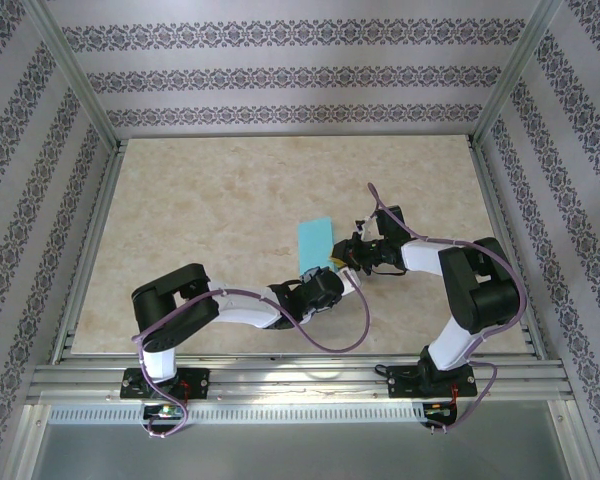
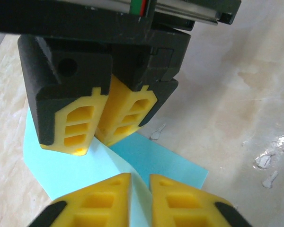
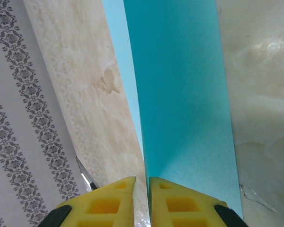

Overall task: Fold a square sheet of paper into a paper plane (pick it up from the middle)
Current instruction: Fold the triangle a second time at the center of the table.

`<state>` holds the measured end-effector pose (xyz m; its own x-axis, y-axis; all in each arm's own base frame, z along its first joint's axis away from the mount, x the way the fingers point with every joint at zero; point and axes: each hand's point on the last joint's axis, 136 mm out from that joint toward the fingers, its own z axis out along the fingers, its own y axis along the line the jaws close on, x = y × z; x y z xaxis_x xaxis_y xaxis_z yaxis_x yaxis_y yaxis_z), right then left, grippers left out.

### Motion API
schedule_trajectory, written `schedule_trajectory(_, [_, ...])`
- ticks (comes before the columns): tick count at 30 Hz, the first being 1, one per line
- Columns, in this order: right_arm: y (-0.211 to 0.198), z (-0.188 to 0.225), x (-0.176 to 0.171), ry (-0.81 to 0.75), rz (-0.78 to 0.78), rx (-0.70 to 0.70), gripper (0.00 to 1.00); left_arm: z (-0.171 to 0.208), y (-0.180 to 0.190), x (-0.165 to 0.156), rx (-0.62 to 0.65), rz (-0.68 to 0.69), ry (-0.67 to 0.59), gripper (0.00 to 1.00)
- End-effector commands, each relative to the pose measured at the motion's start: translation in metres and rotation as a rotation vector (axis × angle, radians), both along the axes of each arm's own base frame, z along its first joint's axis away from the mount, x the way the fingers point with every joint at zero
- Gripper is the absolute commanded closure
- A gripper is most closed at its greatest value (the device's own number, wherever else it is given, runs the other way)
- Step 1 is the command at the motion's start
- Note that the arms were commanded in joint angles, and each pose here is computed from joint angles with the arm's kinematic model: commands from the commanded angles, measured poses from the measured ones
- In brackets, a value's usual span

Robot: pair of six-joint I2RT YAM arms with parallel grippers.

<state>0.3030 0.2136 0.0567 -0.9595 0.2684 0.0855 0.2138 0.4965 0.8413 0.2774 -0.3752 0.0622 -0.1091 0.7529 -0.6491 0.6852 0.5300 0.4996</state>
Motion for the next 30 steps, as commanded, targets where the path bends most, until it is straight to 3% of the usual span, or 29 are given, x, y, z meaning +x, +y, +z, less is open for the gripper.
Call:
schedule_trajectory(1, [0.000,0.008,0.003,-0.029,-0.011,-0.001,0.84,0.013,0.003,0.003,-0.045,0.017,0.008,0.87])
schedule_trajectory(6, [-0.002,0.010,0.004,-0.039,-0.019,-0.007,0.84,0.018,0.003,0.002,-0.090,0.033,0.033,1.00])
schedule_trajectory(12, [-0.021,0.020,0.008,-0.076,-0.068,-0.017,0.78,0.027,0.007,0.000,-0.209,0.061,0.195,1.00])
schedule_trajectory(20, [-0.048,0.029,0.001,-0.169,-0.136,-0.098,0.73,0.049,0.011,-0.003,-0.519,0.056,0.472,1.00])
schedule_trajectory(25, [-0.049,0.028,-0.011,-0.246,-0.114,-0.142,0.74,0.050,0.018,0.000,-0.626,0.067,0.570,1.00])
schedule_trajectory(30, [-0.044,0.025,-0.025,-0.218,-0.086,-0.129,0.82,0.046,0.023,0.002,-0.682,0.084,0.625,1.00])
